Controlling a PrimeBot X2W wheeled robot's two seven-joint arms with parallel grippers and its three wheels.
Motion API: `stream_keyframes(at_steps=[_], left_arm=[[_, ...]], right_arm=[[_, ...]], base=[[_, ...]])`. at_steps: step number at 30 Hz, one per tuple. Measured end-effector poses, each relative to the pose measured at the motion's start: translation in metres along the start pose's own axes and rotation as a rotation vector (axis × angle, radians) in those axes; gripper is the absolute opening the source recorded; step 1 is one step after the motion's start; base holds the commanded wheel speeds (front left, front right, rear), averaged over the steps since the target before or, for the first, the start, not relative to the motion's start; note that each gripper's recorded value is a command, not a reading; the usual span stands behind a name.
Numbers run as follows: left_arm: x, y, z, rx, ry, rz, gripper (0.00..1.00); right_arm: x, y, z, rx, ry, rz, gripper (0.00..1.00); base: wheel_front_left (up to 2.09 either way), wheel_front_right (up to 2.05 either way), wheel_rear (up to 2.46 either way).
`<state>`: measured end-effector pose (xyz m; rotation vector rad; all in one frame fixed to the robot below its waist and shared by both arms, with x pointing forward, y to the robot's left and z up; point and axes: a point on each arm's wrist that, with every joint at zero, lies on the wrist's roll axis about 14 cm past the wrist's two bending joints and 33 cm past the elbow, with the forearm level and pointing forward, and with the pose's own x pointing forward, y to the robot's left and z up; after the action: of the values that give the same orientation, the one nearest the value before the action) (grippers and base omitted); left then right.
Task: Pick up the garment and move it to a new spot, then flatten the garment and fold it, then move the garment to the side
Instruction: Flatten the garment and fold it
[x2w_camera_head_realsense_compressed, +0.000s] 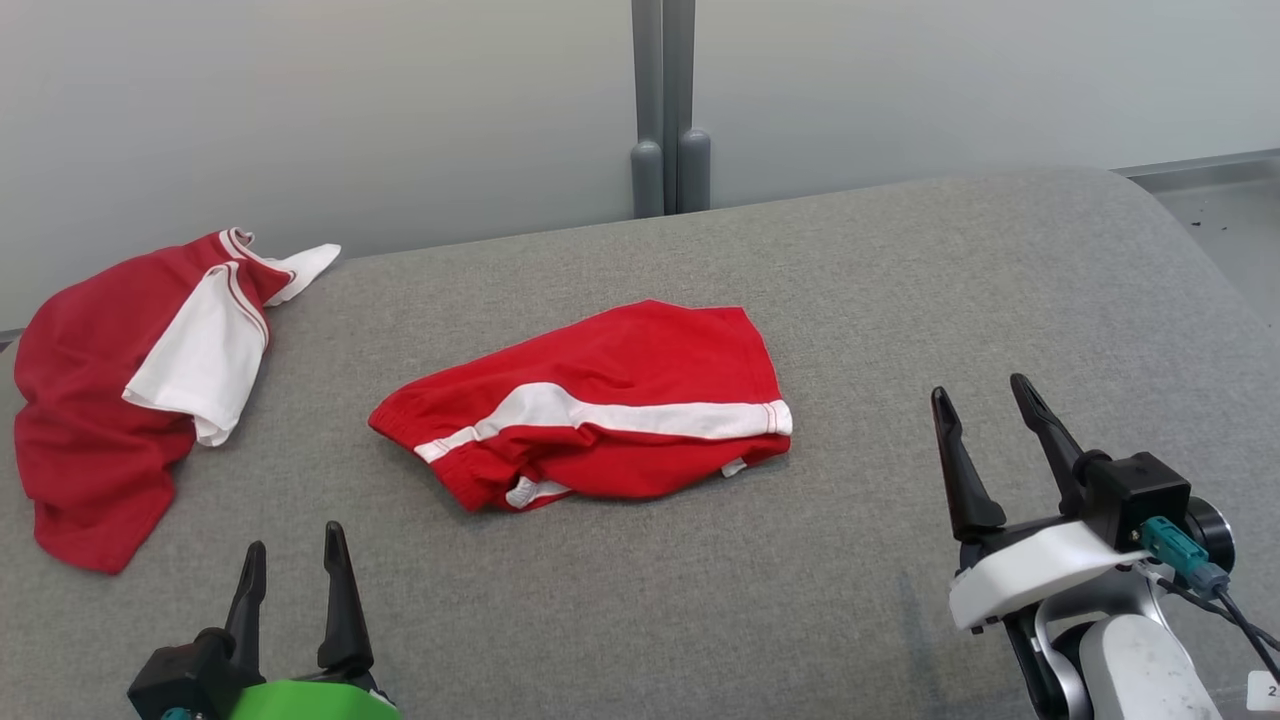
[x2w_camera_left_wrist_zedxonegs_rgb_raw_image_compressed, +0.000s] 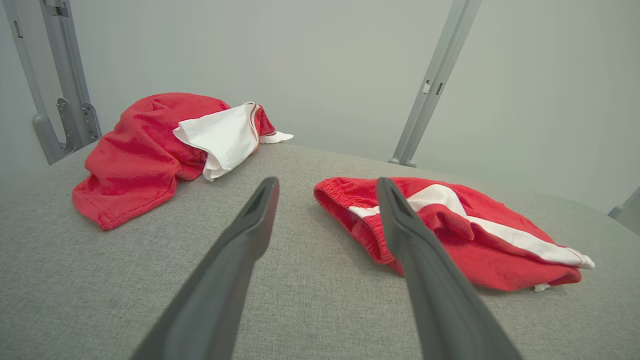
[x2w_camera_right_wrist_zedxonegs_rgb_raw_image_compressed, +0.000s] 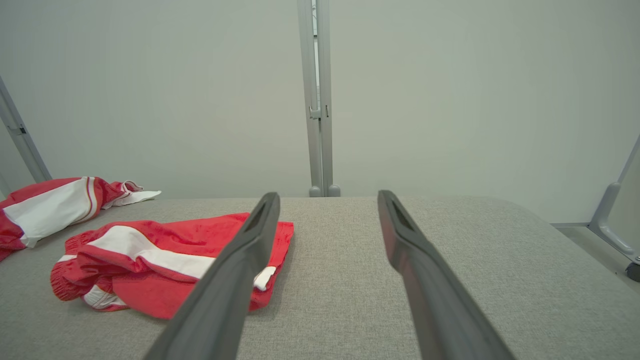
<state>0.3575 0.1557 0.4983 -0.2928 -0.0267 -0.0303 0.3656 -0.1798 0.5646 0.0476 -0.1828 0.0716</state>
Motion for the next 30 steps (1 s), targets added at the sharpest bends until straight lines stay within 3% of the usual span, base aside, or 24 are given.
stream_keyframes(at_steps=[6, 14, 30], left_arm=[[-0.001, 0.002, -0.002, 0.004, 0.004, 0.004, 1.0], [-0.001, 0.001, -0.008, -0.006, 0.02, 0.007, 1.0], [0.012, 0.009, -0.018, -0.001, 0.047, 0.024, 1.0]], right_arm=[[0.004, 0.003, -0.007, 0.013, 0.024, 0.009, 1.0], [0.022, 0.025, -0.037, 0.048, 0.158, 0.076, 1.0], [0.06, 0.056, -0.119, 0.191, 0.465, 0.182, 1.0]], base=[[0.0, 0.0, 0.0], [0.0, 0.0, 0.0], [0.0, 0.0, 0.0]])
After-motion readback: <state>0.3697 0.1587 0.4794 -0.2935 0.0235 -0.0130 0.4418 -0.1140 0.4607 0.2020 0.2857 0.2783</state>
